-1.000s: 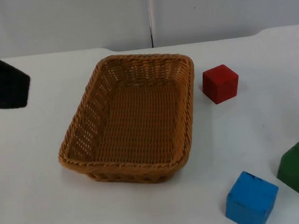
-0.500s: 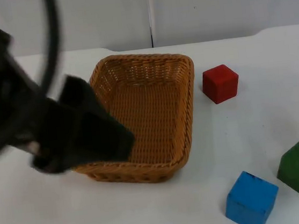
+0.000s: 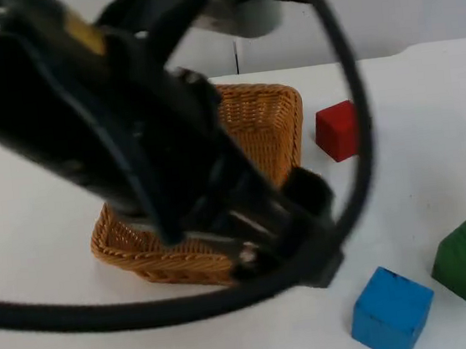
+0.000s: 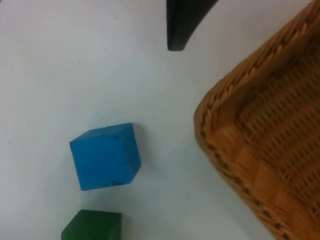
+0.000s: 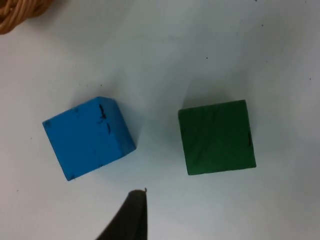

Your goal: Pick up one cube with each hand and place exactly two cubes into the same basket, leaving the remaining cube outside.

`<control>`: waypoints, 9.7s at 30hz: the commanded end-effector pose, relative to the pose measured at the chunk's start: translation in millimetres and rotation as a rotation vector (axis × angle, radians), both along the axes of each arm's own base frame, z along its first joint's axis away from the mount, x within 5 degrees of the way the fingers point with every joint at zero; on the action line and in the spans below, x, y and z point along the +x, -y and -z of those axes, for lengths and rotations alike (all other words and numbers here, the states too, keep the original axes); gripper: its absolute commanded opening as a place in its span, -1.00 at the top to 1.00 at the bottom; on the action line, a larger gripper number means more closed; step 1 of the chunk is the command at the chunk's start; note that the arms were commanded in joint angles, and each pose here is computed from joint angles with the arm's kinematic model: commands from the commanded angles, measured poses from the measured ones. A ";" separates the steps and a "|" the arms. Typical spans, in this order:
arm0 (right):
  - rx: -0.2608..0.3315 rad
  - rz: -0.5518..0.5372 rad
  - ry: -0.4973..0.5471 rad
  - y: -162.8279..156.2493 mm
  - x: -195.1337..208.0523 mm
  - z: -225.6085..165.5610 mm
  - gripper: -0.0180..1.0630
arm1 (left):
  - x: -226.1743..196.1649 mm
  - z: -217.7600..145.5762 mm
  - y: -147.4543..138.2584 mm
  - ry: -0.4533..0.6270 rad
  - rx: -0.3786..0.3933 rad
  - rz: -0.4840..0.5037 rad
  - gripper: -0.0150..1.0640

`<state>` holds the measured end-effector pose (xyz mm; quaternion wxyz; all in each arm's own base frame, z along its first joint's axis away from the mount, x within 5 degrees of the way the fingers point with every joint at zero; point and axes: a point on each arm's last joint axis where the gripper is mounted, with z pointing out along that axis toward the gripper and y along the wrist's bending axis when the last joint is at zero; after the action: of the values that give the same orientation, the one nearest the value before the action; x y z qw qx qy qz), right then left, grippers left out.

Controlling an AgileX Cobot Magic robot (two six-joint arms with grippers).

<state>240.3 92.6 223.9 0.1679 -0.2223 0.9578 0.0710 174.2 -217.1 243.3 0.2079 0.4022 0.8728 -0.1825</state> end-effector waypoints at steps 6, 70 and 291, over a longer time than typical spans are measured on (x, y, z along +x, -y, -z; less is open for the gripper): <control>0.001 -0.031 0.024 -2.7 1.5 -3.3 -0.98 | -4.8 13.7 34.5 0.004 0.035 0.059 -0.91; -0.076 -0.079 -0.062 -27.4 48.5 103.1 -0.97 | 33.0 139.0 126.5 0.060 0.104 0.092 -0.91; 0.142 -0.344 0.292 -226.7 219.4 90.4 0.97 | 146.8 156.8 -42.6 0.113 0.073 -0.449 0.98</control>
<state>460.0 317.1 131.0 0.3001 -0.3754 0.8670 0.1317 321.6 -174.2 89.4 0.2780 0.2118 0.9337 -0.0775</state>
